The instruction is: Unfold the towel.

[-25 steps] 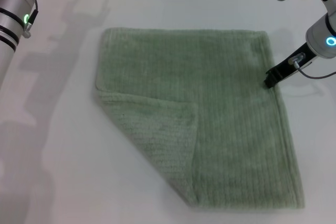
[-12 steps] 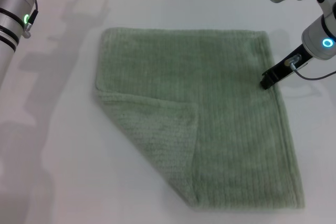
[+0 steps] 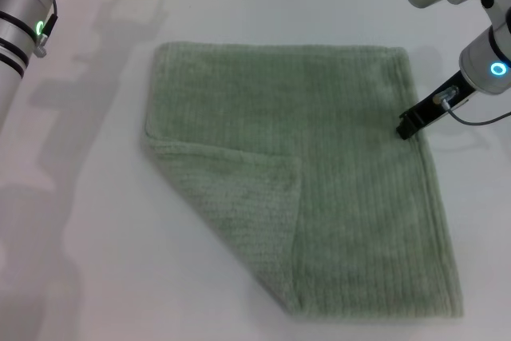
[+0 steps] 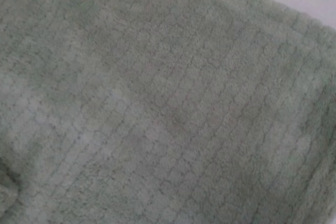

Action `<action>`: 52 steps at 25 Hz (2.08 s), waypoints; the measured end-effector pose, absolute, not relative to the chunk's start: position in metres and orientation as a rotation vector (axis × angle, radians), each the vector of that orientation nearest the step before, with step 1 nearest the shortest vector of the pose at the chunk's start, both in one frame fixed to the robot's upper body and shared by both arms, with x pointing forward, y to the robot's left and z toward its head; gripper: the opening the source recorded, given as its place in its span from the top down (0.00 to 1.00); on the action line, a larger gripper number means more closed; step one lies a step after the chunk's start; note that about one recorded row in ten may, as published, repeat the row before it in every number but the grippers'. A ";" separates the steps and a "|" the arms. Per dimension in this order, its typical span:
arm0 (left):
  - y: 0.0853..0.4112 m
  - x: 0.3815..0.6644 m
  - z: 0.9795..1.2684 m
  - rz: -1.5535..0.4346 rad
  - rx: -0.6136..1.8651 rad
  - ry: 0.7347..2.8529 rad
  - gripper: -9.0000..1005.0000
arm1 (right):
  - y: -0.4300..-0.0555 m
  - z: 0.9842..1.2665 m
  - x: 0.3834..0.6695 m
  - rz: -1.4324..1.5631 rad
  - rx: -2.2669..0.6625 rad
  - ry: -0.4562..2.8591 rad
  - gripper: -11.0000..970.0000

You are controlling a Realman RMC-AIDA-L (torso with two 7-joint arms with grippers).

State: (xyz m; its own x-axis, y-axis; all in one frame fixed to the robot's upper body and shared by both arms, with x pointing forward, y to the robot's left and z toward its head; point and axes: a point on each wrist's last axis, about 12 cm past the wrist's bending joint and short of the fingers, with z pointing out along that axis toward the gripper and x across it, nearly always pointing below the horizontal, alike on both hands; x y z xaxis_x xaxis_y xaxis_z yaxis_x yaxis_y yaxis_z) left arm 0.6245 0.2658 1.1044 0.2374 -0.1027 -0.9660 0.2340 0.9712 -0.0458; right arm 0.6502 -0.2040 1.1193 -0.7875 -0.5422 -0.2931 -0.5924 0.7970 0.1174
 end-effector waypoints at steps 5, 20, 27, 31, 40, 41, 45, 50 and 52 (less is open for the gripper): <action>0.265 0.626 1.105 -0.233 0.118 1.310 0.19 | -0.204 1.119 0.650 0.293 -0.881 2.744 0.98; 0.247 0.650 1.109 -0.377 0.161 1.506 0.19 | -0.204 1.119 0.651 0.287 -0.885 2.744 0.98; 0.238 0.664 1.127 -0.532 0.173 1.633 0.19 | -0.205 1.119 0.651 0.286 -0.885 2.745 0.98; 0.237 0.668 1.138 -0.620 0.186 1.706 0.19 | -0.205 1.119 0.651 0.286 -0.884 2.746 0.98; 0.228 0.667 1.161 -0.699 0.318 1.787 0.19 | -0.205 1.119 0.651 0.285 -0.883 2.746 0.99; 0.228 0.666 1.162 -0.709 0.326 1.795 0.19 | -0.205 1.119 0.651 0.285 -0.883 2.746 0.99; 0.228 0.665 1.173 -0.778 0.403 1.836 0.19 | -0.205 1.119 0.651 0.285 -0.884 2.745 0.99; 0.225 0.660 1.186 -0.816 0.535 1.910 0.19 | -0.204 1.119 0.651 0.285 -0.886 2.745 0.99; 0.222 0.656 1.190 -0.810 0.603 1.947 0.19 | -0.204 1.119 0.651 0.286 -0.887 2.745 0.99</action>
